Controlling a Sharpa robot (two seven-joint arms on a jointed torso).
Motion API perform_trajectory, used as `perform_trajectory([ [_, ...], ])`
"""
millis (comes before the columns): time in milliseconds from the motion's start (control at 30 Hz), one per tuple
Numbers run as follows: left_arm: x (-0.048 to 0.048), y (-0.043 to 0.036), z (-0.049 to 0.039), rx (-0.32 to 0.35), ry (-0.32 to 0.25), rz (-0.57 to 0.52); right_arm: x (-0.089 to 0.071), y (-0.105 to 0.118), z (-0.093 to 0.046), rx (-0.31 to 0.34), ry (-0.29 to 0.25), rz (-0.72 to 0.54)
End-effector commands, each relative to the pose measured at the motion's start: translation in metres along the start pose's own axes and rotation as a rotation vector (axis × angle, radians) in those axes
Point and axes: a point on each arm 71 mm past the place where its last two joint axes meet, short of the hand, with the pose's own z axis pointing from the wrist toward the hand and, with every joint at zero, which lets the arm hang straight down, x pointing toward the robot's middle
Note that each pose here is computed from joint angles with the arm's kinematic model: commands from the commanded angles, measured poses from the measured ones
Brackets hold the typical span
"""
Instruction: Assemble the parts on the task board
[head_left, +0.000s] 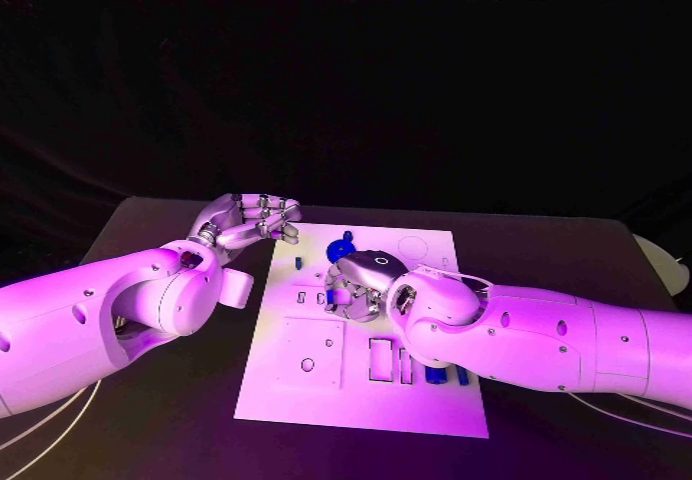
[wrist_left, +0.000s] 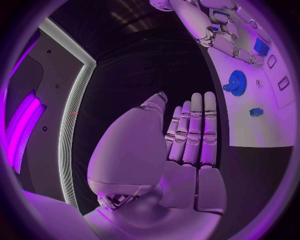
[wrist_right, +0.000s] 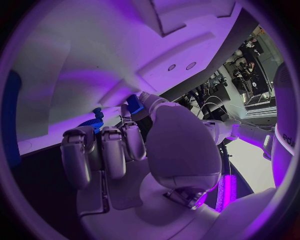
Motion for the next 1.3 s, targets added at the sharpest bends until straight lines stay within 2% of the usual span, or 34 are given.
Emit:
perform_trajectory([
  [33, 0.0022, -0.0012, 0.0001, 0.006, 0.017, -0.010, 0.001, 0.000, -0.001, -0.001, -0.001, -0.013],
  [133, 0.0021, -0.0011, 0.0001, 0.005, 0.018, -0.010, -0.001, 0.001, -0.002, -0.008, -0.021, -0.010],
  [367, 0.0014, 0.0012, 0.0010, -0.019, 0.035, 0.018, -0.017, 0.000, -0.014, -0.067, -0.178, 0.063],
  [467, 0.0005, 0.0040, 0.0022, -0.045, 0.054, 0.053, -0.031, -0.007, -0.022, -0.095, -0.236, 0.171],
  [633, -0.0003, 0.0106, 0.0053, -0.107, 0.096, 0.133, -0.051, -0.027, -0.029, -0.086, -0.253, 0.402],
  [800, 0.0040, 0.0220, 0.0078, -0.230, 0.183, 0.280, -0.074, -0.054, -0.042, -0.046, -0.271, 0.585],
  [1033, 0.0101, 0.0337, 0.0080, -0.382, 0.287, 0.539, -0.099, -0.085, -0.062, 0.018, -0.312, 0.659],
  [1133, 0.0136, 0.0340, 0.0123, -0.458, 0.326, 0.692, -0.105, -0.098, -0.072, 0.052, -0.328, 0.667],
  [1300, 0.0211, 0.0322, 0.0217, -0.537, 0.350, 0.852, -0.109, -0.110, -0.081, 0.087, -0.337, 0.669],
])
